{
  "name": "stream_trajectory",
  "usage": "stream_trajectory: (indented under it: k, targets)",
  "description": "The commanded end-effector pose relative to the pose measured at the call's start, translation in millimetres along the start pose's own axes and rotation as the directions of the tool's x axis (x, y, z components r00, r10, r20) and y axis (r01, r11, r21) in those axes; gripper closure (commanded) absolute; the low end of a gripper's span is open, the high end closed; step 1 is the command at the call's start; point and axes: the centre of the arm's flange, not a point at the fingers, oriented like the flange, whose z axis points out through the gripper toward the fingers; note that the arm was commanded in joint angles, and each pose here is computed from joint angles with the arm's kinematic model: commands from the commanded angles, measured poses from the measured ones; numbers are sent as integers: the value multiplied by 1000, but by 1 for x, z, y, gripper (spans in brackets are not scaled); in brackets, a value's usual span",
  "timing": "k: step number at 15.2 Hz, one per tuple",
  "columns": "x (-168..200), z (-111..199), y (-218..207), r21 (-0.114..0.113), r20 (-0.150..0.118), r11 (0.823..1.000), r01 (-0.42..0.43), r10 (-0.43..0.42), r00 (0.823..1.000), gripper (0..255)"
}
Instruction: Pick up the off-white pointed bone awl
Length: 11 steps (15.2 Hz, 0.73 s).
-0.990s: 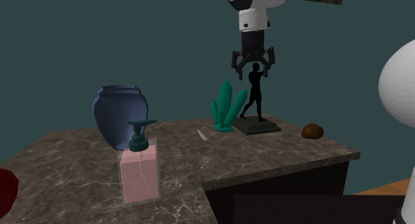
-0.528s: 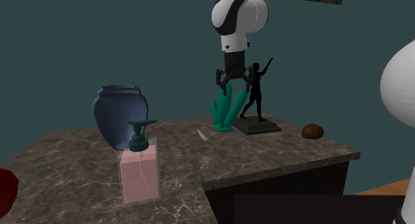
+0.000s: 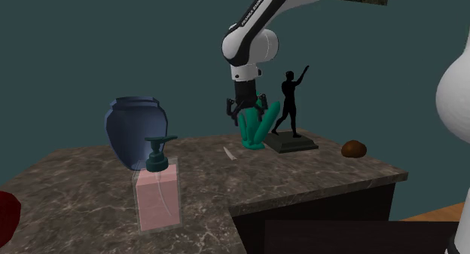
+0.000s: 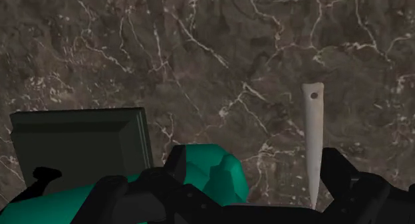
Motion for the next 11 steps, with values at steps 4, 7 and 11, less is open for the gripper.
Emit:
stream_trajectory:
  k: [4, 7, 11]
  targets:
    - [33, 45, -45, -1, 19, 999, 45, -45, 999, 0]
    - [49, 72, -71, 0, 30, 997, 71, -71, 997, 0]
    - [53, 95, -80, 0, 34, 997, 79, -79, 996, 0]
